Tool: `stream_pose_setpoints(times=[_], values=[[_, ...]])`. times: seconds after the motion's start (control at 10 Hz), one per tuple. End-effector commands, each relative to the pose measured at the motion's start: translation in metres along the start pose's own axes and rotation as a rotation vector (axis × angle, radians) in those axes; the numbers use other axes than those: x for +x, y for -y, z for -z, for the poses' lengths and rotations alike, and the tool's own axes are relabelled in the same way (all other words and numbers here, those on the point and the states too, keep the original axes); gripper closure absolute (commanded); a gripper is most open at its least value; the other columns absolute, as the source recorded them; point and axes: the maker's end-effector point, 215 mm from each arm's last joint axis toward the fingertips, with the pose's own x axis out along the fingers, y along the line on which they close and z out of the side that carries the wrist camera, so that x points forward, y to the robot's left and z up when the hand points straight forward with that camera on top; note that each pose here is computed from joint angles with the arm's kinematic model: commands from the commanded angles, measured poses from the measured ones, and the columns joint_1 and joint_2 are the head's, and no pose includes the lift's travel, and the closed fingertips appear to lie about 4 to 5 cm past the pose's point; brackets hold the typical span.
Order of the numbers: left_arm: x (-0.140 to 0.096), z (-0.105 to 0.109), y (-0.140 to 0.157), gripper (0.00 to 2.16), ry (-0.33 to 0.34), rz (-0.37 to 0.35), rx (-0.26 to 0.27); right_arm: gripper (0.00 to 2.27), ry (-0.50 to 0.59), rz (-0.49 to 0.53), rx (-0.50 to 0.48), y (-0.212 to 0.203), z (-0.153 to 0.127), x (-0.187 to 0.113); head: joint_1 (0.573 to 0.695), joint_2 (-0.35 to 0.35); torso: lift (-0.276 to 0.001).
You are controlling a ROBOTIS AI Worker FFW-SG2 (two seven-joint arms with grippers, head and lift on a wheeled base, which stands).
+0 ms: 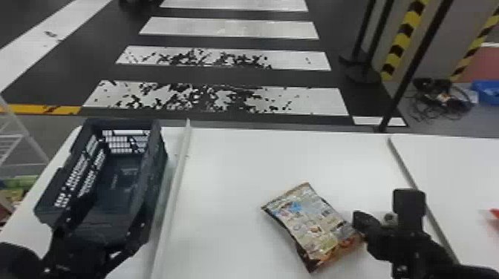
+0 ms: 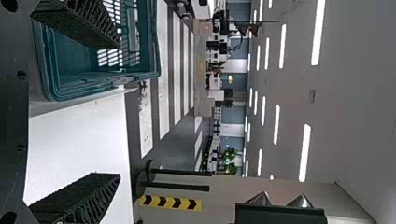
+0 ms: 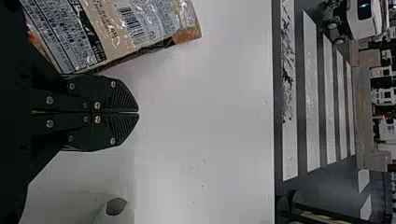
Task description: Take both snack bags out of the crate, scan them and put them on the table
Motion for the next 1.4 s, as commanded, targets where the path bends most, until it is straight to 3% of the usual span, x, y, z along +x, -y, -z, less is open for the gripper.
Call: stream_pose_setpoints(times=[0.0, 0.5, 1.0, 1.3], values=[[0.002, 0.001, 0.0, 0.0, 0.0, 0.0, -0.001, 2.26, -0.012, 0.007, -0.004, 0.0, 0.006, -0.009, 0.695, -0.011, -0.092], [0.001, 0.005, -0.002, 0.0, -0.008, -0.002, -0.007, 2.25, -0.073, 0.027, -0.002, 0.004, 0.031, -0.035, 0.695, -0.027, -0.092], [0.002, 0.007, 0.002, 0.0, -0.01, 0.004, -0.011, 2.26, -0.088, -0.081, 0.049, -0.031, 0.039, -0.055, 0.695, 0.007, -0.092], [0.002, 0.007, 0.002, 0.0, -0.01, 0.004, -0.011, 2.26, -0.139, -0.095, 0.054, -0.041, 0.054, -0.069, 0.695, 0.029, -0.092]])
